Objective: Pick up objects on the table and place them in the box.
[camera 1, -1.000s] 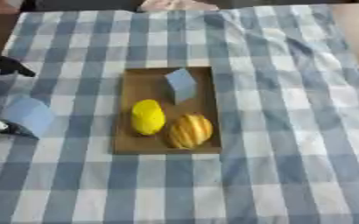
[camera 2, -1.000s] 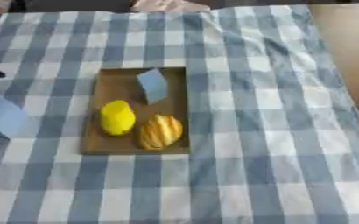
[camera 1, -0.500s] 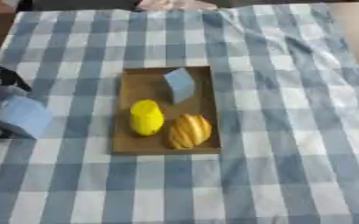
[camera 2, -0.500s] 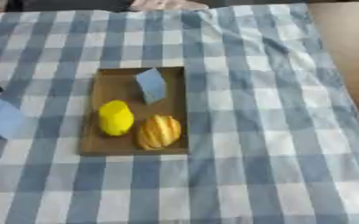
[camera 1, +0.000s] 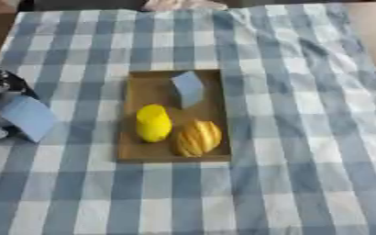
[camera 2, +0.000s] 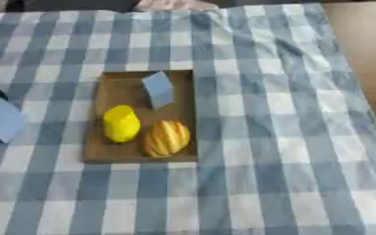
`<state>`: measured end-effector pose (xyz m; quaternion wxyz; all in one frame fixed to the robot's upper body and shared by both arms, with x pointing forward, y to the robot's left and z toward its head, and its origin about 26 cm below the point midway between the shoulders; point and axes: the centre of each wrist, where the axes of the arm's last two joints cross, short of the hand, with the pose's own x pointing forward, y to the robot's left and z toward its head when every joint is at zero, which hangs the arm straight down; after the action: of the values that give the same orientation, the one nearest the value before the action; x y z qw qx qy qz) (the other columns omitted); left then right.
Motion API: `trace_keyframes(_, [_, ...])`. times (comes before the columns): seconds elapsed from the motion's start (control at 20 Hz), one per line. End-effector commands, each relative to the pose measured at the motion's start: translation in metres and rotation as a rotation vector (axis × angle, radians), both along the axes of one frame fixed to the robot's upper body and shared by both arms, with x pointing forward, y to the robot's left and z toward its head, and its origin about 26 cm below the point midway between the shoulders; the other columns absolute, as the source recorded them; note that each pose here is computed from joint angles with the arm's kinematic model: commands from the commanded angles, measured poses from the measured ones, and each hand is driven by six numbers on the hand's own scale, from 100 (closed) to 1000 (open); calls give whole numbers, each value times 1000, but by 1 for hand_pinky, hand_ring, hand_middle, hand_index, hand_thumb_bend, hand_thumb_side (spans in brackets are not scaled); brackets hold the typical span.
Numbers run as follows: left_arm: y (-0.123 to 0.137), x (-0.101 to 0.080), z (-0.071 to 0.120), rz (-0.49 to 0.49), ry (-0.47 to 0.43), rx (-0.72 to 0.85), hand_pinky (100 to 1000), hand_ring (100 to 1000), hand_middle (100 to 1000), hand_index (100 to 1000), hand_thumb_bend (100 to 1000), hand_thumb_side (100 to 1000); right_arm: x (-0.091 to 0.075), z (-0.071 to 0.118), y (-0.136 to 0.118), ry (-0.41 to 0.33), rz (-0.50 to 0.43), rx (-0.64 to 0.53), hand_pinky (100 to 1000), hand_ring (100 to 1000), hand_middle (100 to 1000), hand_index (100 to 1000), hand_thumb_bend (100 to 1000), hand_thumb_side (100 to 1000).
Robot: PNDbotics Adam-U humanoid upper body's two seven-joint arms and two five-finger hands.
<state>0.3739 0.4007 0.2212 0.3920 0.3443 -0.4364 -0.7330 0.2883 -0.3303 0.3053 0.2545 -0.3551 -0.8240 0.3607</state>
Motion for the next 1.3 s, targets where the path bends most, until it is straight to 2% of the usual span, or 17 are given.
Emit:
trace_keyframes(0.05, [4, -1, 14, 5, -38, -7, 844, 782, 615, 706, 226, 112, -5, 9, -1, -31, -21, -13, 834, 662, 602, 833, 100, 412])
trace_keyframes(0.25, [-3, -2, 27, -29, -93, -45, 778, 686, 515, 578, 111, 122, -5, 8, -2, -26, -35, -1, 834, 660, 600, 833, 100, 418])
trace_keyframes(0.45, [-29, -4, 60, -163, -238, -120, 777, 655, 501, 564, 100, 120, -5, 9, -3, -28, -35, 5, 833, 659, 599, 832, 100, 429])
trace_keyframes(0.65, [-71, -5, 85, -347, -370, -215, 773, 636, 489, 552, 100, 114, -4, 12, 1, -32, -10, 5, 832, 660, 599, 830, 100, 433])
trace_keyframes(0.75, [-94, -4, 93, -400, -410, -239, 773, 635, 490, 554, 100, 108, -4, 15, 3, -39, 9, 7, 832, 660, 599, 829, 100, 435])
trace_keyframes(1.1, [-148, 22, 100, -434, -412, -272, 775, 633, 495, 562, 100, 138, -3, 18, 6, -46, 45, 3, 833, 662, 600, 830, 100, 431])
trace_keyframes(1.3, [-166, 40, 98, -397, -379, -271, 777, 643, 504, 572, 100, 132, -3, 20, 7, -52, 46, 7, 834, 661, 599, 829, 100, 435])
